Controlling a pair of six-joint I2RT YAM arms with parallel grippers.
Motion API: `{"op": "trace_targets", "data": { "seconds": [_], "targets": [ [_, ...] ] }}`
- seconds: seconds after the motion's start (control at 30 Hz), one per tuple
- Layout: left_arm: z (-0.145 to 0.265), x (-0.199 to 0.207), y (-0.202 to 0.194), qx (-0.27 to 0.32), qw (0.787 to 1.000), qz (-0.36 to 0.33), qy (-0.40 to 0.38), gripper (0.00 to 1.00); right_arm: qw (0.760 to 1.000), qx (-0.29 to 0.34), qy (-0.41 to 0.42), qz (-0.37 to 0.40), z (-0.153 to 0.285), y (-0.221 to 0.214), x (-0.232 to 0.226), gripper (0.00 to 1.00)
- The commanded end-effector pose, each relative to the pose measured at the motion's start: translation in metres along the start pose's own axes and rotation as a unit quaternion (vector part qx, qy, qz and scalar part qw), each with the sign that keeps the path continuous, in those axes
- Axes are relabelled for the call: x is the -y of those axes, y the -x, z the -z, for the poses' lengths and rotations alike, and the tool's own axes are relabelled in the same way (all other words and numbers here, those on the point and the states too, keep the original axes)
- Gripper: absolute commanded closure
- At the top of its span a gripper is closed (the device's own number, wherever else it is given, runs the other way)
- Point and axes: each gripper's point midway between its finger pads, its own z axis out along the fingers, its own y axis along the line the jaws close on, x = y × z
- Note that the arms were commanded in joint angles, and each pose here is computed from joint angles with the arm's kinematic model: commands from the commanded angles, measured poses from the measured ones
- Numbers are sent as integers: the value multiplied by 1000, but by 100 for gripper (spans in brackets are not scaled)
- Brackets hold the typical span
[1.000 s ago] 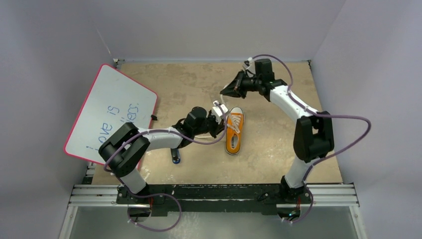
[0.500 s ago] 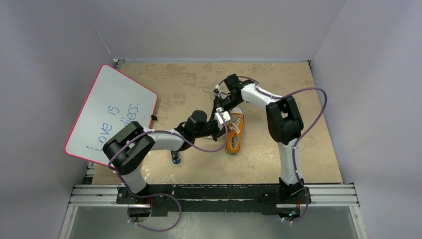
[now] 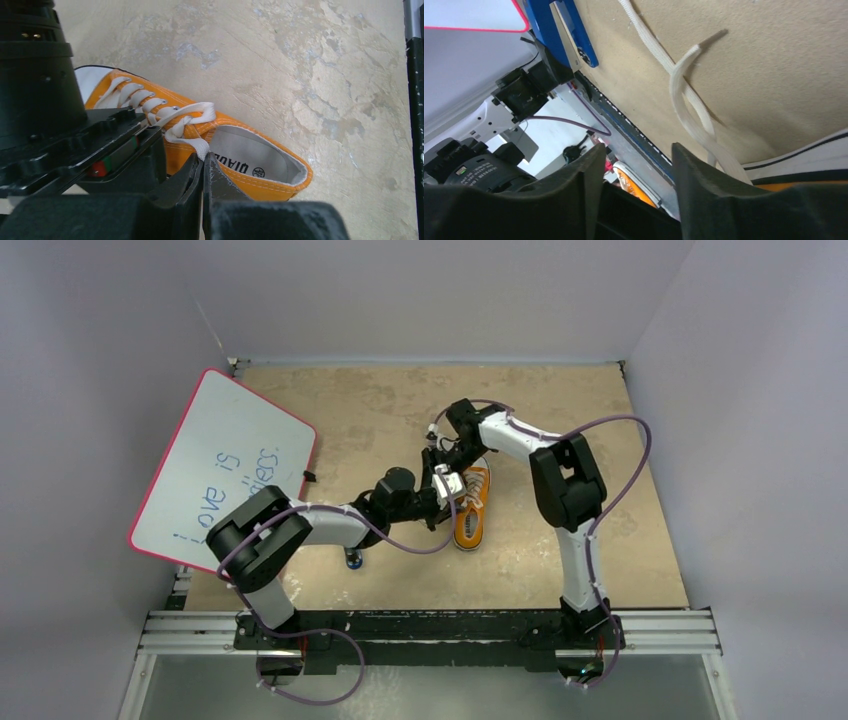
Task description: Tie the shoes
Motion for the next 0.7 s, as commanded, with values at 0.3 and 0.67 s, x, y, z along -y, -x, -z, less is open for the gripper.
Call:
{"op": "trace_targets", "data": {
  "seconds": [0.3,0.67],
  "targets": [
    [-3,-13,21,21,995,86,37,100,981,193,23,15,131,1,-29,31],
    [-20,-4,32,-1,978,209,6,100,924,351,-135,64,187,-28,53,27]
  ]
}}
